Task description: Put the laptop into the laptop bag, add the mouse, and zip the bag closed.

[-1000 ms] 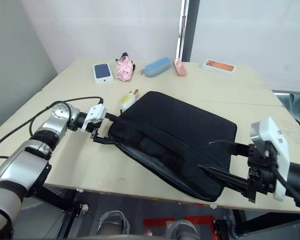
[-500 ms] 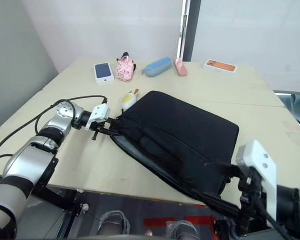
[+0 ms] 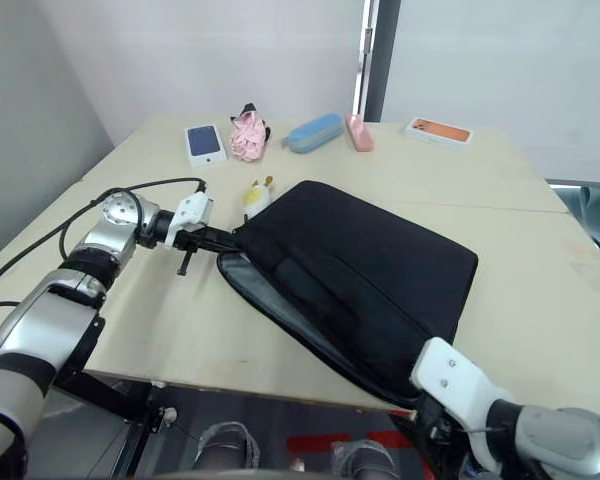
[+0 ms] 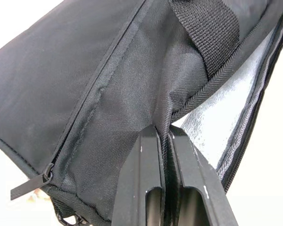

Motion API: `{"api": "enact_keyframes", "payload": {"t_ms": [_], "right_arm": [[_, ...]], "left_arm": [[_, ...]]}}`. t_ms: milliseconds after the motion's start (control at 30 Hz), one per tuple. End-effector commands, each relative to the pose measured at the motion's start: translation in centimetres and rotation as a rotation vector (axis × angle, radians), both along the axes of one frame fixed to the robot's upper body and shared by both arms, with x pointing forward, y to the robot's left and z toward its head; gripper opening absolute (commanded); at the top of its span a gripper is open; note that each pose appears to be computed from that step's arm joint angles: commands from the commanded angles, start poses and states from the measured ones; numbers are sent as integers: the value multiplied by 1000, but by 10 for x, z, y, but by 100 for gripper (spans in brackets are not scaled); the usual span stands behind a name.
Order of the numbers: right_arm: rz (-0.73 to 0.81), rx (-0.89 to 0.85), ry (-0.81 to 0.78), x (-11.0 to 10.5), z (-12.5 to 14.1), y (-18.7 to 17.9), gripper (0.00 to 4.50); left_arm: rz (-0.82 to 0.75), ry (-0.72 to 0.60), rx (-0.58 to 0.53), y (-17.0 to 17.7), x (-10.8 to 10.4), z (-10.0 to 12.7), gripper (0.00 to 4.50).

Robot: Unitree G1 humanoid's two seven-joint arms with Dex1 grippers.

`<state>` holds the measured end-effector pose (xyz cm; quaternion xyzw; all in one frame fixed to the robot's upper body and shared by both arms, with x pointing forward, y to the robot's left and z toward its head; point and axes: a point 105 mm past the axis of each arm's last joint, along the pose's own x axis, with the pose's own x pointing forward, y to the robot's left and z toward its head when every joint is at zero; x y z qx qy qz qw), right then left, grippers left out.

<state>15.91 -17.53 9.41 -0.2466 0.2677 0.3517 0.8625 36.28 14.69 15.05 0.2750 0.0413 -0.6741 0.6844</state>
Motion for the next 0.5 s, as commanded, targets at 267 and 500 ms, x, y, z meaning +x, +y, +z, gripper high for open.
{"api": "enact_keyframes", "payload": {"t_ms": [267, 500], "right_arm": [[21, -98, -25, 18, -18, -21, 175], [119, -149, -28, 38, -12, -35, 2]], "left_arm": [[-50, 35, 36, 17, -22, -3, 0], [-25, 84, 40, 34, -40, -9, 0]]}}
